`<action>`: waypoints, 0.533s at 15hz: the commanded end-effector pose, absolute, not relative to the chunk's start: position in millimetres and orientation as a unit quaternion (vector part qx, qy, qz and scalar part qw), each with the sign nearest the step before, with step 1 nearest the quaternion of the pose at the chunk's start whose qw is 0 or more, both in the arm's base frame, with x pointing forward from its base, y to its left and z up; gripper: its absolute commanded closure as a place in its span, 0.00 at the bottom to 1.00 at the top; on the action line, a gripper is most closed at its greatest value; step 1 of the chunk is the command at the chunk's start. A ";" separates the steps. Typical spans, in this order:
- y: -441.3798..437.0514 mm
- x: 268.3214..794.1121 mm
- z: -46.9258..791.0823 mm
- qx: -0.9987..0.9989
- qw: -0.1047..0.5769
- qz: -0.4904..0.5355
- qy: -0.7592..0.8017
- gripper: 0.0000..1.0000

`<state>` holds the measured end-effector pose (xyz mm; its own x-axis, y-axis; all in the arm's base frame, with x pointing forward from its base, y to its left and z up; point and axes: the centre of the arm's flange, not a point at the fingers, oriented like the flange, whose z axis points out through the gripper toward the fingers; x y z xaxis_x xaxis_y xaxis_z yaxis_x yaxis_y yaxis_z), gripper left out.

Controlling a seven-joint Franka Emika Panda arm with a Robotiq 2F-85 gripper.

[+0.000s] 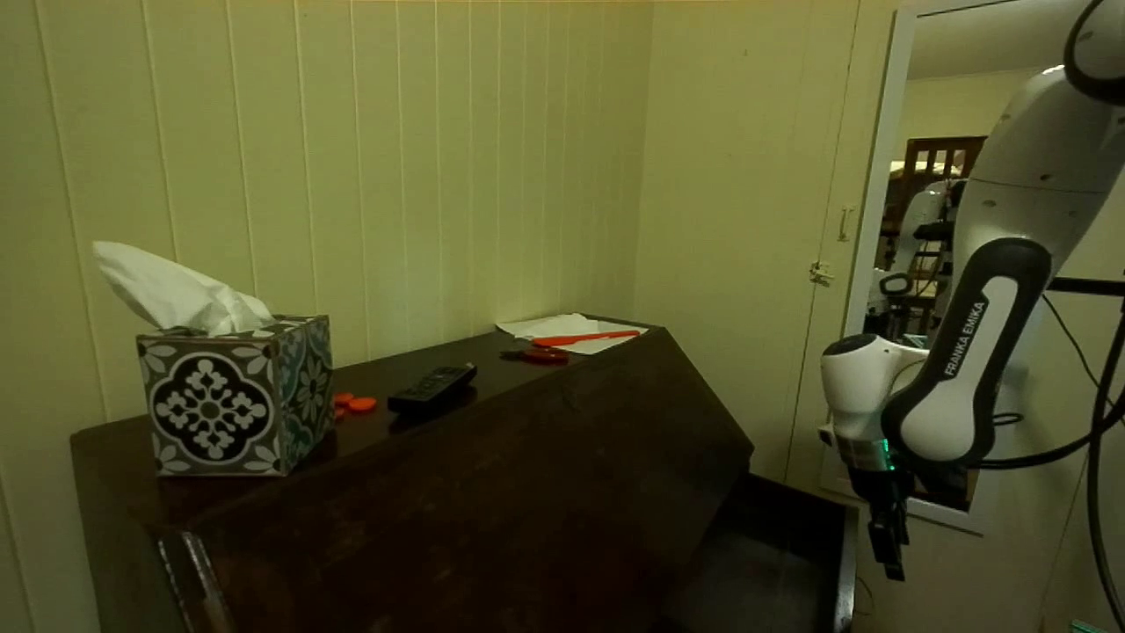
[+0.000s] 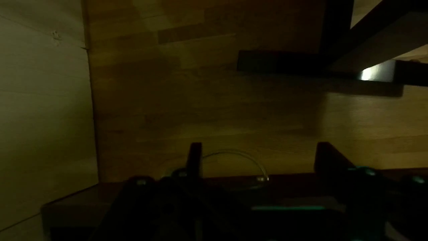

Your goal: Close the open drawer

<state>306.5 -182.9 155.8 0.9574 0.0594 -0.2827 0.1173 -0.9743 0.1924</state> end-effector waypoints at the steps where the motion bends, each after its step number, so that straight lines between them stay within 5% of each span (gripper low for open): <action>1: -179.6 284.1 122.7 0.981 0.081 -0.167 0.048 0.46; 8: -163.1 273.4 77.1 0.986 0.044 -0.121 0.102 0.95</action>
